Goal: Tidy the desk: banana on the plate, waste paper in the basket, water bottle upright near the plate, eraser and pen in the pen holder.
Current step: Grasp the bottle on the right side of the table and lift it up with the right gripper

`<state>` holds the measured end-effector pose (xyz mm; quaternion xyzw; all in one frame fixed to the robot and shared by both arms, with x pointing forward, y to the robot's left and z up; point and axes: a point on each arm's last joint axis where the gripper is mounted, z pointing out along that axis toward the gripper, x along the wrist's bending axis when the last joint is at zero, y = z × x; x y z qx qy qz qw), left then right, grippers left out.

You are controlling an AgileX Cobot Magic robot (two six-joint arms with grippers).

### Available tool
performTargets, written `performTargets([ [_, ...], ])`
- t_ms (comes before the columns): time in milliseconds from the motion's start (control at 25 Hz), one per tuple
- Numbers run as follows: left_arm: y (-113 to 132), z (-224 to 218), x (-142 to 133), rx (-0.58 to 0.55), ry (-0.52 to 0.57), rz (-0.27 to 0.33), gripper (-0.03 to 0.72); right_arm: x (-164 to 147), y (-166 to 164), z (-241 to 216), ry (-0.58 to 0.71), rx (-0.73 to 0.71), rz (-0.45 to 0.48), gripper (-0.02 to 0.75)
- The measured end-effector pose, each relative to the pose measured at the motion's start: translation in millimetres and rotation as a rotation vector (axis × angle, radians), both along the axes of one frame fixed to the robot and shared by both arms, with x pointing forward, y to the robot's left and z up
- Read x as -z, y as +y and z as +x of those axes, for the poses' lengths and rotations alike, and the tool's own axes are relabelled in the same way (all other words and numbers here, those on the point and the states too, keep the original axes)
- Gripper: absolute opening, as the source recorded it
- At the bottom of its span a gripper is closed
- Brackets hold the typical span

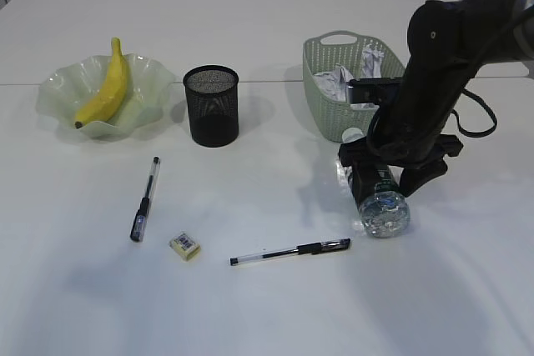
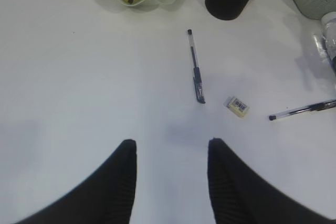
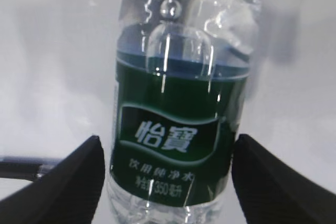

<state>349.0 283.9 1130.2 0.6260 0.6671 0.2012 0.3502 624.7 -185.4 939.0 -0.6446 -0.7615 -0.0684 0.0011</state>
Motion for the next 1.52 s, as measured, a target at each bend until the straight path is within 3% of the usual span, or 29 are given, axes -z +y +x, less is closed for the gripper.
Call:
performTargets([
  [760, 0, 0, 0, 0.0, 0.0, 0.0, 0.319, 26, 1, 2, 0.061, 0.022, -0.009, 0.563],
  [1120, 0, 0, 0, 0.0, 0.0, 0.0, 0.317, 26, 1, 1, 0.069, 0.027, -0.008, 0.405],
  [1520, 0, 0, 0, 0.0, 0.0, 0.0, 0.317, 23, 1, 0, 0.079, 0.025, -0.01, 0.396],
])
